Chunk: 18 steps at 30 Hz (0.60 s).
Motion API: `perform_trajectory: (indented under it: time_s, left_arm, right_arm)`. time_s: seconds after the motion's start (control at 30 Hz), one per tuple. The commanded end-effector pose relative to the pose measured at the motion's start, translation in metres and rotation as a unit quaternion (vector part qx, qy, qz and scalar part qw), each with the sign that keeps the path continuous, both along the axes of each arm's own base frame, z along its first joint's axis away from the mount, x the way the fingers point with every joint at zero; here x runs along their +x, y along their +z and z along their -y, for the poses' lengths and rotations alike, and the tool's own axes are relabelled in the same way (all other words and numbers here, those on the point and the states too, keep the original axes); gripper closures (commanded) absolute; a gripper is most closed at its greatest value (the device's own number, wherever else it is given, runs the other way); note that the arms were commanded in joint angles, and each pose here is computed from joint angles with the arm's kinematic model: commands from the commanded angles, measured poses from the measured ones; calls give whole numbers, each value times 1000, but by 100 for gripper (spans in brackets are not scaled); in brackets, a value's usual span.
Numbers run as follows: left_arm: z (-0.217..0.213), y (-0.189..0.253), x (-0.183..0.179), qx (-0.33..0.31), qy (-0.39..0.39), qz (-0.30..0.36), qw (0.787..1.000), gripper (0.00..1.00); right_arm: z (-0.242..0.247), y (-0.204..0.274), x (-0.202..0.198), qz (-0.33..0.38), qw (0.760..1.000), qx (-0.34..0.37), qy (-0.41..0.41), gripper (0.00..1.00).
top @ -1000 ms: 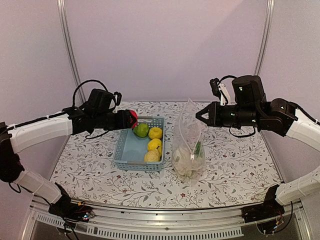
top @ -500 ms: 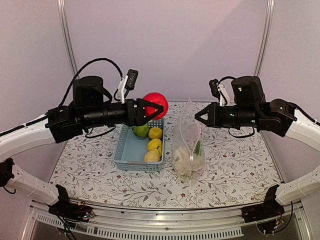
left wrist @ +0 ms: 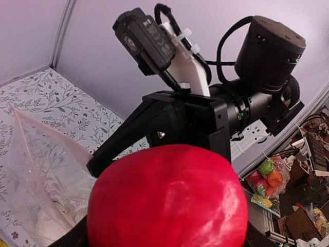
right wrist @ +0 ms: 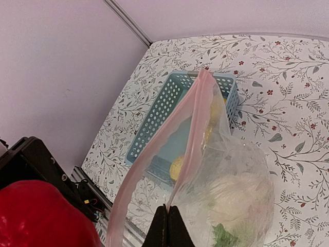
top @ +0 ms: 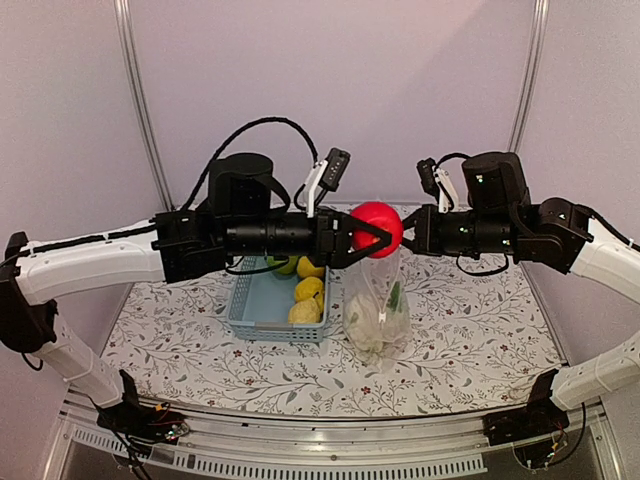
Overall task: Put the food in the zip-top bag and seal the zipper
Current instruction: Place the fake fruit in the zipper food storage bag.
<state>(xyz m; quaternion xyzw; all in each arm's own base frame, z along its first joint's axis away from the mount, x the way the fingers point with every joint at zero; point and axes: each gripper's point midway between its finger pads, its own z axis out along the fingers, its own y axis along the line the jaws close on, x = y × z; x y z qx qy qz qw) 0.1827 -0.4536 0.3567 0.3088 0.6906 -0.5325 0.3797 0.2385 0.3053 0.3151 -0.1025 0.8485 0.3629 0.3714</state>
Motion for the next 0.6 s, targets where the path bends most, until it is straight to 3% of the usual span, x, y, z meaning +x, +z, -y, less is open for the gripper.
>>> perform_trajectory:
  time_s: [0.0, 0.3, 0.57]
  left_arm:
    - [7, 2, 3, 24, 7, 22, 999, 42]
    - [6, -54, 19, 154, 38, -2, 987, 43]
    - [-11, -75, 32, 205, 73, -10, 976, 43]
  right_arm:
    - [-3, -6, -2, -5, 1000, -1, 4, 100]
    - [-1, -3, -2, 2, 1000, -2, 2, 100]
    - [1, 1, -3, 5, 1000, -4, 3, 100]
